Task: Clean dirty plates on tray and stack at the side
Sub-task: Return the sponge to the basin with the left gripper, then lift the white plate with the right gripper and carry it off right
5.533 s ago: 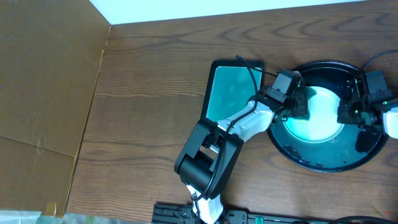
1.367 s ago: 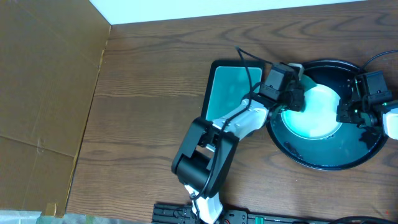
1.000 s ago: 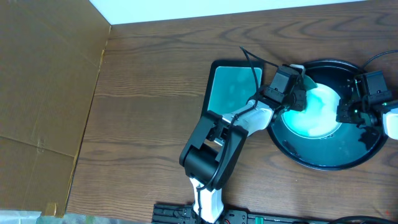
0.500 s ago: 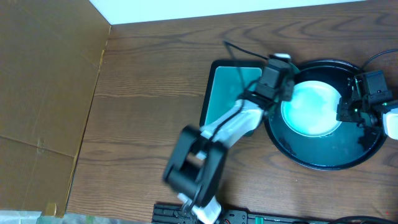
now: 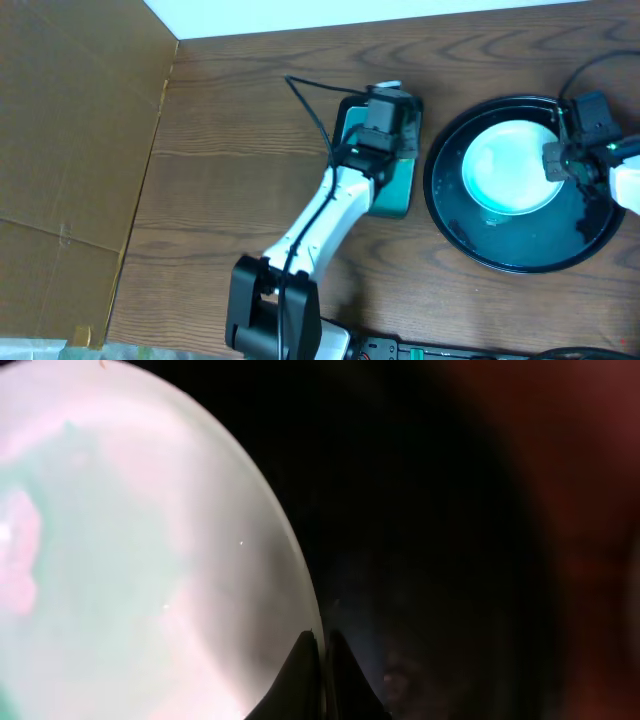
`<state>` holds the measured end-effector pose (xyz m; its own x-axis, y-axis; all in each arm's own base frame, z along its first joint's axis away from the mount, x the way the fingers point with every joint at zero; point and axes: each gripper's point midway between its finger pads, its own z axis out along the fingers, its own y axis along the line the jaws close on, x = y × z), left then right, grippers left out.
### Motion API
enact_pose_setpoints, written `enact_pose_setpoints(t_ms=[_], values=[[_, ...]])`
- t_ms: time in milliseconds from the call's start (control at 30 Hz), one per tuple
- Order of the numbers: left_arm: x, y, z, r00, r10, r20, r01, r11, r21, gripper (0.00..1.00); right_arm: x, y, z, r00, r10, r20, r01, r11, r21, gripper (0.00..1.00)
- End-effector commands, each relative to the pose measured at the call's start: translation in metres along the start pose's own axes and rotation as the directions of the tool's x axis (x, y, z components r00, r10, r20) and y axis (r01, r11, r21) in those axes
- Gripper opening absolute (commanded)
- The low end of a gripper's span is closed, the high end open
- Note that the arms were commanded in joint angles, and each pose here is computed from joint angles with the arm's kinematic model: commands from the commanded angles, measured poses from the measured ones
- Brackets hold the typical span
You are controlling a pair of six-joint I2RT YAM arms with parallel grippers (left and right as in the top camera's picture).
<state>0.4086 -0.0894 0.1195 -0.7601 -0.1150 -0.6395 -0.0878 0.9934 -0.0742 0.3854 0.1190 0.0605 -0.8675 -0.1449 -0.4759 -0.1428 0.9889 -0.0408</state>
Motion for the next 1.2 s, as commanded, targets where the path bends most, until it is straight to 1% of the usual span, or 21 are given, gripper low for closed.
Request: enact_pose_setpoints(t_ms=[0, 100, 200, 300, 333, 367, 400, 433, 467, 500, 567, 633, 700, 867, 933, 1000, 1033, 1100, 1167], values=[[0.018, 0.028, 0.025, 0.995, -0.078, -0.069, 0.073, 0.995, -0.075, 0.07, -0.043, -0.016, -0.042, 0.979, -0.152, 0.137, 0.118, 0.967, 0.225, 0.01], [0.032, 0.038, 0.046, 0.989, -0.095, -0.116, 0.083, 0.991, -0.108, 0.07, -0.059, -0.008, -0.066, 0.944, -0.279, 0.176, 0.216, 0.926, 0.309, 0.01], [0.046, 0.043, 0.064, 0.983, -0.104, -0.154, 0.084, 0.988, -0.132, 0.07, -0.069, -0.006, -0.091, 0.9, -0.396, 0.18, 0.289, 0.854, 0.433, 0.01], [0.052, 0.049, 0.074, 0.976, -0.144, -0.164, 0.119, 0.981, -0.152, 0.07, -0.078, -0.009, -0.119, 0.863, -0.476, 0.173, 0.304, 0.76, 0.574, 0.01], [0.05, 0.052, 0.073, 0.972, -0.176, -0.155, 0.151, 0.975, -0.16, 0.07, -0.082, -0.006, -0.133, 0.833, -0.532, 0.154, 0.329, 0.699, 0.635, 0.01], [0.048, 0.054, 0.072, 0.972, -0.184, -0.148, 0.16, 0.974, -0.161, 0.1, -0.084, -0.003, -0.138, 0.817, -0.559, 0.142, 0.346, 0.673, 0.653, 0.01], [0.043, 0.056, 0.07, 0.972, -0.19, -0.137, 0.168, 0.973, -0.16, 0.27, -0.086, 0.003, -0.144, 0.785, -0.609, 0.114, 0.388, 0.626, 0.677, 0.01], [0.04, 0.057, 0.068, 0.973, -0.194, -0.128, 0.173, 0.972, -0.159, 0.4, -0.087, 0.007, -0.148, 0.76, -0.643, 0.089, 0.417, 0.589, 0.692, 0.01], [0.037, 0.058, 0.065, 0.973, -0.197, -0.12, 0.178, 0.971, -0.158, 0.48, -0.089, 0.01, -0.15, 0.74, -0.669, 0.07, 0.44, 0.56, 0.702, 0.01], [0.033, 0.059, 0.062, 0.973, -0.201, -0.109, 0.183, 0.971, -0.155, 0.5, -0.09, 0.015, -0.153, 0.71, -0.702, 0.044, 0.472, 0.521, 0.711, 0.01], [0.025, 0.059, 0.054, 0.975, -0.206, -0.083, 0.193, 0.97, -0.146, 0.57, -0.095, 0.022, -0.161, 0.671, -0.742, 0.018, 0.494, 0.465, 0.735, 0.01], [0.015, 0.058, 0.045, 0.977, -0.209, -0.053, 0.2, 0.971, -0.132, 0.67, -0.102, 0.028, -0.17, 0.648, -0.761, 0.018, 0.486, 0.432, 0.76, 0.01], [0.003, 0.056, 0.032, 0.977, -0.212, -0.017, 0.209, 0.971, -0.115, 0.71, -0.109, 0.032, -0.182, 0.632, -0.775, 0.013, 0.466, 0.393, 0.792, 0.01], [-0.02, 0.056, 0.003, 0.972, -0.225, 0.06, 0.23, 0.97, -0.082, 0.72, -0.123, 0.038, -0.208, 0.588, -0.807, -0.06, 0.455, 0.269, 0.849, 0.01], [-0.025, 0.059, -0.003, 0.969, -0.233, 0.08, 0.24, 0.968, -0.078, 0.72, -0.126, 0.039, -0.217, 0.586, -0.807, -0.067, 0.438, 0.246, 0.865, 0.01], [-0.027, 0.062, -0.005, 0.967, -0.239, 0.087, 0.246, 0.966, -0.08, 0.73, -0.127, 0.04, -0.223, 0.595, -0.801, -0.063, 0.421, 0.244, 0.874, 0.01], [-0.027, 0.064, -0.005, 0.966, -0.242, 0.087, 0.249, 0.965, -0.082, 0.77, -0.126, 0.041, -0.223, 0.595, -0.801, -0.064, 0.421, 0.243, 0.874, 0.01], [-0.023, 0.065, -0.005, 0.968, -0.241, 0.072, 0.247, 0.965, -0.09, 0.78, -0.122, 0.045, -0.219, 0.598, -0.8, -0.045, 0.422, 0.266, 0.867, 0.01], [-0.02, 0.066, -0.005, 0.969, -0.24, 0.06, 0.245, 0.965, -0.097, 0.79, -0.112, 0.052, -0.203, 0.586, -0.81, -0.015, 0.457, 0.315, 0.832, 0.01]])
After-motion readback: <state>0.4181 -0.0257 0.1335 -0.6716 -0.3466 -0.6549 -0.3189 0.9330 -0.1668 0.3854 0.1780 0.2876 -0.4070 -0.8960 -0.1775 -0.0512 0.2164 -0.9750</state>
